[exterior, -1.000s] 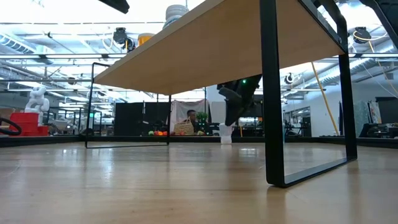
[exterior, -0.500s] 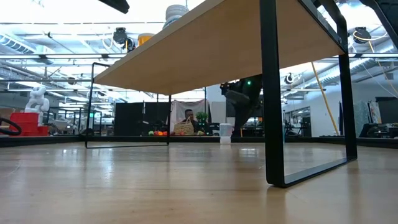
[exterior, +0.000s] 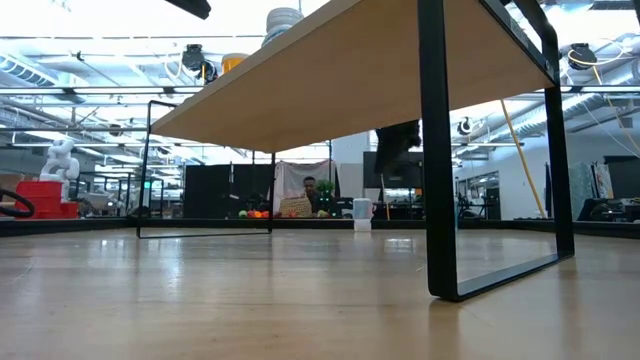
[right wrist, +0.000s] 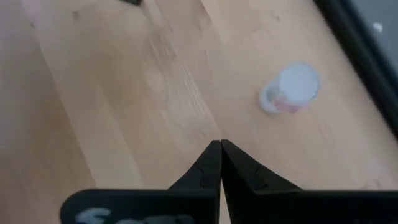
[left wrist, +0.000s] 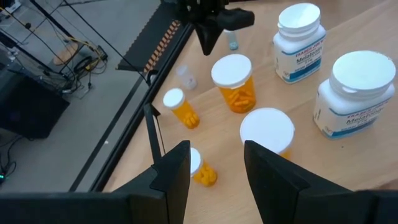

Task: Pick and place medicine bottles onto shelf by color
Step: Put the top transparent pill bottle on the shelf

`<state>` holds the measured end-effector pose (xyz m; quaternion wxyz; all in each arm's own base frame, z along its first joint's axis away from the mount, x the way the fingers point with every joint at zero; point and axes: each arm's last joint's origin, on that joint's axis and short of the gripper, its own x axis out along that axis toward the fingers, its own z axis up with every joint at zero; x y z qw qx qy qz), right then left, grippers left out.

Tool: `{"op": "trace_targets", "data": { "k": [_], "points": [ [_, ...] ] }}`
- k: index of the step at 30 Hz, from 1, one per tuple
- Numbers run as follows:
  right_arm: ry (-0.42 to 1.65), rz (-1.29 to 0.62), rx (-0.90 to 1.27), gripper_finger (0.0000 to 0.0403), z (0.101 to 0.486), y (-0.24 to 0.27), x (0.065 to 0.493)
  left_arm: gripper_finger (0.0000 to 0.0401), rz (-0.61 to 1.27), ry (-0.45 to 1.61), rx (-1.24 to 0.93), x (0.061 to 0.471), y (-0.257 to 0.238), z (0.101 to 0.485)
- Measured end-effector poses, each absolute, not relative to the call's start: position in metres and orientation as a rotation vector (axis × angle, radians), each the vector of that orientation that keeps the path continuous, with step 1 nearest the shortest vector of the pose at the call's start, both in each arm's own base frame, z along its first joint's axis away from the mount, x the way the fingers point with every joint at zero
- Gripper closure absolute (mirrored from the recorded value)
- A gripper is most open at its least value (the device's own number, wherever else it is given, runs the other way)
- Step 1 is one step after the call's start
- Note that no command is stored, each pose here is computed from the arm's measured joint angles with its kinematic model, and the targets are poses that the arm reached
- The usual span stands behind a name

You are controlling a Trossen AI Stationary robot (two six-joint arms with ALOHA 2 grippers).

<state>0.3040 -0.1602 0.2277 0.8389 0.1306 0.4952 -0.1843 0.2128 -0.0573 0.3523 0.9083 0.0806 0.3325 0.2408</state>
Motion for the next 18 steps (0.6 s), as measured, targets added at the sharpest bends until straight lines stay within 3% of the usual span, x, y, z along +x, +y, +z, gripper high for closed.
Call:
{"op": "trace_targets", "data": {
  "k": [18],
  "points": [
    [1.012, -0.399, 0.209, 0.0403, 0.270, -0.114, 0.264, 0.0249, 0.488, 0.677, 0.177, 0.214, -0.058, 0.353]
  ]
}}
